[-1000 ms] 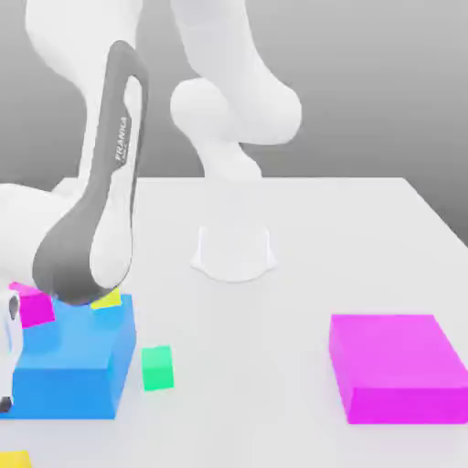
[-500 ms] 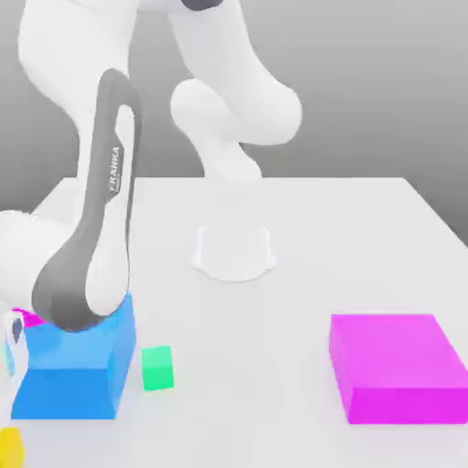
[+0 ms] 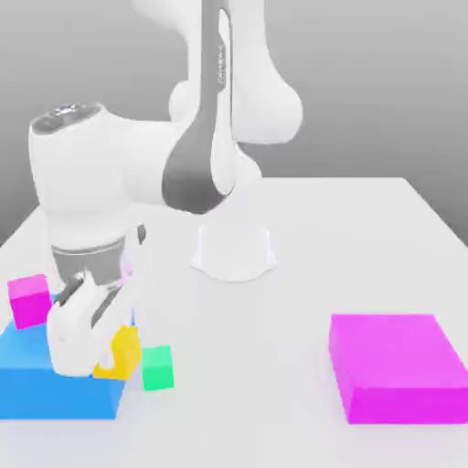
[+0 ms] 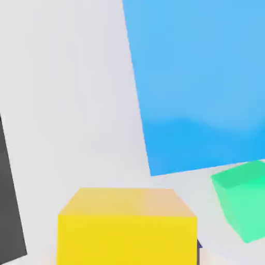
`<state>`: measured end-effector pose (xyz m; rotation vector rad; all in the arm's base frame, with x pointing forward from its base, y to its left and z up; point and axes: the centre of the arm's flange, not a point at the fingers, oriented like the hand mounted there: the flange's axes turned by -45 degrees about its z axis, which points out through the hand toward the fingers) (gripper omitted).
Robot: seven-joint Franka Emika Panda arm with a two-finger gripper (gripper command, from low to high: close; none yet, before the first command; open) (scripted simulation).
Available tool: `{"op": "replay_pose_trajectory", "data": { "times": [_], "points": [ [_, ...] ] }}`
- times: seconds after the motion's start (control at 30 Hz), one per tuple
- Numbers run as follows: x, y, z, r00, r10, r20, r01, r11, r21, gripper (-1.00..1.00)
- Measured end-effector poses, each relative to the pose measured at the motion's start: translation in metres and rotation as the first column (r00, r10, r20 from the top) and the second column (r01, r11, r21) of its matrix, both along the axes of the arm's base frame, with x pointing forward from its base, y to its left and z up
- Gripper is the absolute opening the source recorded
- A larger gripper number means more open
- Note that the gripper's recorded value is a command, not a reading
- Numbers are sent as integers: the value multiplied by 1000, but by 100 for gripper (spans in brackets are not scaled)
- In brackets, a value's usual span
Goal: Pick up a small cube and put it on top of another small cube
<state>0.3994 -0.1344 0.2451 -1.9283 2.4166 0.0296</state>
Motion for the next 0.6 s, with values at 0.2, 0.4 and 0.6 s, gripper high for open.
{"op": "replay_pose_trajectory", "data": {
  "times": [0.2, 0.4, 0.6],
  "points": [
    [-56, 15, -11, 991, -131, -23, 130, 990, -45, -100],
    [-57, 14, -46, 989, -143, -22, 142, 989, -53, -100],
    [-60, 16, -72, 990, -139, -24, 138, 989, -48, 100]
  ]
}}
